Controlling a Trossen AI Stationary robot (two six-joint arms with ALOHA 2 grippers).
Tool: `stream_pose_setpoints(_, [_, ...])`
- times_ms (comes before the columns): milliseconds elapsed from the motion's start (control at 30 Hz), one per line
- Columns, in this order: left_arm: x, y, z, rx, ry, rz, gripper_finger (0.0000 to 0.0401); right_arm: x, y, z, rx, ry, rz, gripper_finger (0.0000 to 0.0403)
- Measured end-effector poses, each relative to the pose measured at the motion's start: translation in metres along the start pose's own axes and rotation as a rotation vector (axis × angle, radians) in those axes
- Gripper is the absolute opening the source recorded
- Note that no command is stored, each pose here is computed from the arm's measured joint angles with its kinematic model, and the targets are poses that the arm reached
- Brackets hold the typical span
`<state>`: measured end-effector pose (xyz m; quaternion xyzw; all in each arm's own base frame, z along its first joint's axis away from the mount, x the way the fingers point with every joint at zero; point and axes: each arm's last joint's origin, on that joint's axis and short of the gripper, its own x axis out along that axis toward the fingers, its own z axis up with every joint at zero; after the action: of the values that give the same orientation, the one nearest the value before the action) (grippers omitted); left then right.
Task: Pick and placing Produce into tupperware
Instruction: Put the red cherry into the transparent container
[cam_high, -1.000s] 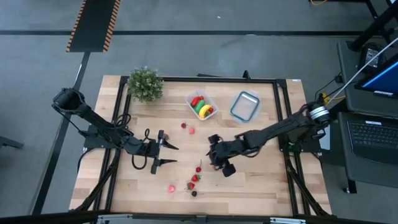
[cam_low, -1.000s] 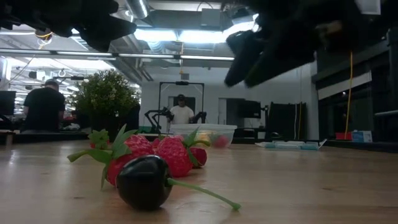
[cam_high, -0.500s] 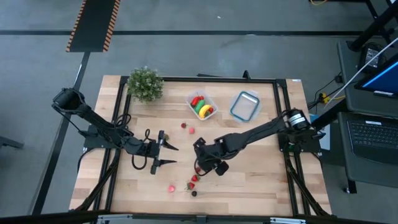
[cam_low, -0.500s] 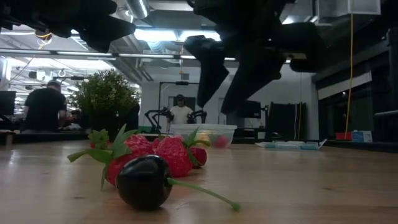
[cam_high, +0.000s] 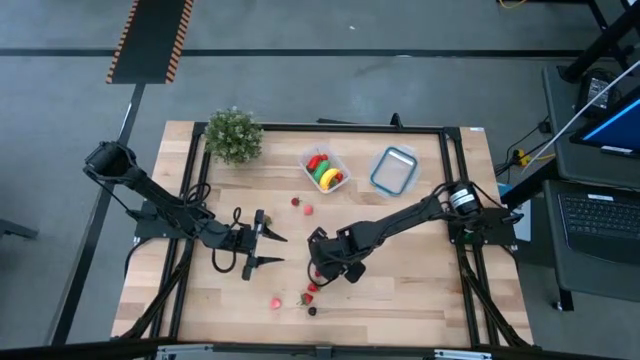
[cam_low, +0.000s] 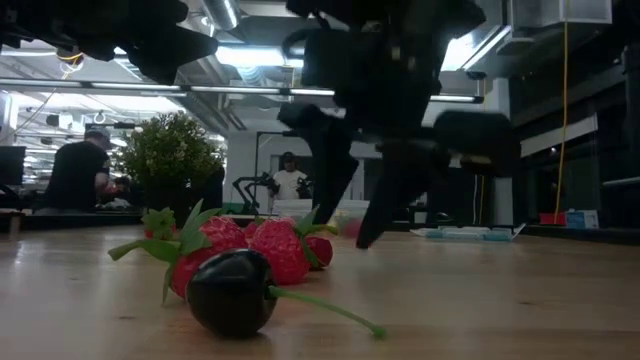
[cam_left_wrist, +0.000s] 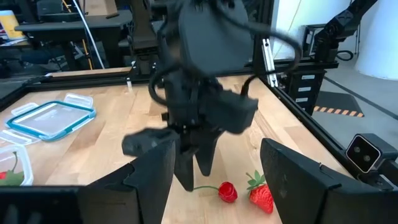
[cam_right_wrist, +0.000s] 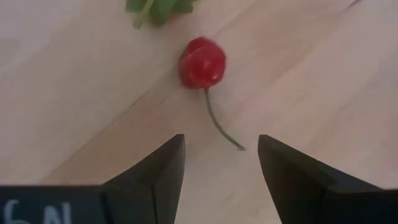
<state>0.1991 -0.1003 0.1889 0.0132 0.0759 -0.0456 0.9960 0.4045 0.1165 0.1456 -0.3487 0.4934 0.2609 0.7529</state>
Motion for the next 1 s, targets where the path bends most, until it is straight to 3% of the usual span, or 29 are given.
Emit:
stream_pose_setpoints(433, [0.0,0.0,0.0,0.0,0.0,0.0,0.0231,0.0111,0.0004,0.0009,-0.029,-0.011,-0.002,0.0193])
stream_pose_setpoints(1000, [0.0,0.0,0.0,0.0,0.0,0.0,0.0231,0.0128,0.0028,0.0005,0.031,-0.022,0.039,0.0009])
